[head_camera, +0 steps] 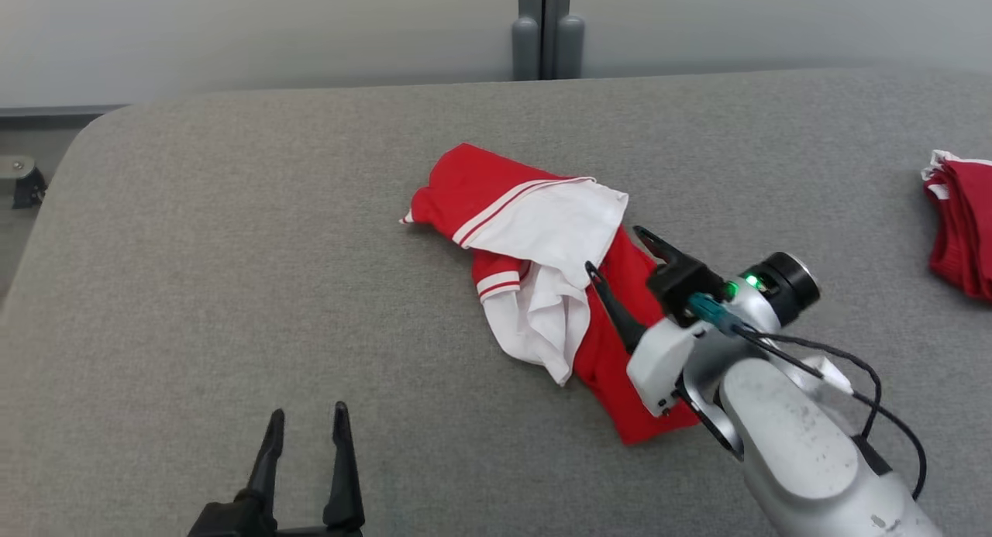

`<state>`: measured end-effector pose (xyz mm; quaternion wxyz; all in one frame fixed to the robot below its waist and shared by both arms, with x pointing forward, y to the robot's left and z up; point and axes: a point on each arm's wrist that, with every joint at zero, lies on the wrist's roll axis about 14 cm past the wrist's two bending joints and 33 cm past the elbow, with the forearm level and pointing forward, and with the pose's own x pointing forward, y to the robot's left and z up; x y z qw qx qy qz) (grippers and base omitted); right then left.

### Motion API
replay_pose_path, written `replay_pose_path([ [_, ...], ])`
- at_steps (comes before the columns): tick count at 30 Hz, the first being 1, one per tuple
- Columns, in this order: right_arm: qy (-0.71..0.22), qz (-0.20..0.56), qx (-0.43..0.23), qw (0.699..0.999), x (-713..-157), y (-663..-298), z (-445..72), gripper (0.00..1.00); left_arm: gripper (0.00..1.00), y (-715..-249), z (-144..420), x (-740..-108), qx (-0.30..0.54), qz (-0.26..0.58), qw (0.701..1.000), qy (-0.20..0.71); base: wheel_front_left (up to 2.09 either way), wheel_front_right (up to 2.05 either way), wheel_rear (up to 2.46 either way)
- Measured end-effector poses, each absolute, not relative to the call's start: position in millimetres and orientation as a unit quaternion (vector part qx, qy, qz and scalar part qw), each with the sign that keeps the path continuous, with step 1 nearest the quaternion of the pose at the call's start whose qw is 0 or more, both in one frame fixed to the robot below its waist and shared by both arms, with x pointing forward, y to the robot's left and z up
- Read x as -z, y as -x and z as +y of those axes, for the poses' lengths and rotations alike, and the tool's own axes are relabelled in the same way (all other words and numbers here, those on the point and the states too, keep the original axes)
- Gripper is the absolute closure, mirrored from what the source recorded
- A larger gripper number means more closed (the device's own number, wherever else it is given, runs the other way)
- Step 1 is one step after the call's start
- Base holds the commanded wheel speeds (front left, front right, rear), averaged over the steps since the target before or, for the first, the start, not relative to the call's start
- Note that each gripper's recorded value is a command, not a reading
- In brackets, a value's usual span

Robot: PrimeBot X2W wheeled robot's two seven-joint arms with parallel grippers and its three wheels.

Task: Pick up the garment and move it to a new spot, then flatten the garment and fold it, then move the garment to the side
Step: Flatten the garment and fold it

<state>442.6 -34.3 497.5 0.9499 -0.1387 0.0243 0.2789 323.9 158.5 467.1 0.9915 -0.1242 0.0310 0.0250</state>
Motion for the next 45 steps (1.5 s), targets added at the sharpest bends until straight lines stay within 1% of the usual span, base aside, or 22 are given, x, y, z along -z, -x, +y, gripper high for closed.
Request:
replay_pose_path([
  [1, 0.162, 0.036, -0.299, 0.940, -494, -446, -23, 0.00, 0.00, -323, 157, -466, -0.025, 0.033, 0.991, 0.128, 0.00, 0.00, 0.00],
  [4, 0.198, 0.066, -0.332, 0.920, -486, -456, -3, 0.00, 0.00, -322, 158, -465, -0.031, 0.034, 0.990, 0.135, 0.00, 0.00, 0.00],
  [7, 0.242, 0.104, -0.355, 0.897, -470, -462, 8, 0.00, 0.00, -320, 160, -467, -0.041, 0.032, 0.988, 0.145, 0.00, 0.00, 0.00],
  [11, 0.285, 0.129, -0.372, 0.874, -460, -473, 14, 0.00, 0.00, -312, 166, -466, -0.061, 0.034, 0.986, 0.152, 0.00, 0.00, 0.00],
  [17, 0.320, 0.164, -0.390, 0.848, -442, -480, 23, 0.00, 0.00, -302, 177, -465, -0.090, 0.035, 0.983, 0.156, 0.00, 0.00, 0.00],
  [21, 0.320, 0.177, -0.396, 0.842, -436, -483, 25, 0.00, 0.00, -299, 182, -464, -0.100, 0.036, 0.982, 0.156, 0.00, 0.00, 0.00],
  [22, 0.321, 0.180, -0.396, 0.841, -435, -484, 25, 0.09, 0.00, -299, 182, -464, -0.101, 0.037, 0.982, 0.156, 0.00, 0.00, 0.00],
  [23, 0.321, 0.182, -0.395, 0.841, -434, -485, 24, 0.44, 0.00, -300, 183, -464, -0.102, 0.037, 0.982, 0.155, 0.00, 0.00, 0.00],
  [24, 0.319, 0.184, -0.393, 0.843, -434, -487, 23, 1.00, 0.00, -301, 183, -465, -0.102, 0.036, 0.982, 0.155, 0.00, 0.00, 0.00],
  [26, 0.308, 0.183, -0.386, 0.850, -438, -492, 20, 1.00, 0.00, -301, 183, -466, -0.102, 0.034, 0.982, 0.156, 0.00, 0.00, 0.00],
  [29, 0.272, 0.173, -0.371, 0.871, -455, -503, 20, 1.00, 0.00, -303, 182, -466, -0.101, 0.034, 0.982, 0.157, 0.00, 0.00, 0.00],
  [31, 0.231, 0.170, -0.363, 0.887, -467, -508, 22, 1.00, 0.00, -303, 181, -466, -0.100, 0.033, 0.982, 0.157, 0.00, 0.00, 0.00],
  [35, 0.142, 0.184, -0.361, 0.903, -489, -505, 35, 1.00, 0.00, -305, 179, -468, -0.095, 0.030, 0.982, 0.158, 0.00, 0.00, 0.00],
  [38, 0.063, 0.203, -0.372, 0.904, -512, -497, 47, 1.00, 0.00, -305, 179, -471, -0.092, 0.025, 0.983, 0.159, 0.00, 0.00, 0.00],
  [42, -0.033, 0.212, -0.412, 0.886, -553, -476, 68, 1.00, 0.00, -305, 177, -474, -0.088, 0.019, 0.983, 0.160, 0.00, 0.00, 0.00],
  [45, -0.083, 0.199, -0.437, 0.873, -587, -463, 74, 1.00, 0.00, -304, 174, -476, -0.081, 0.016, 0.983, 0.161, 0.00, 0.00, 0.00],
])
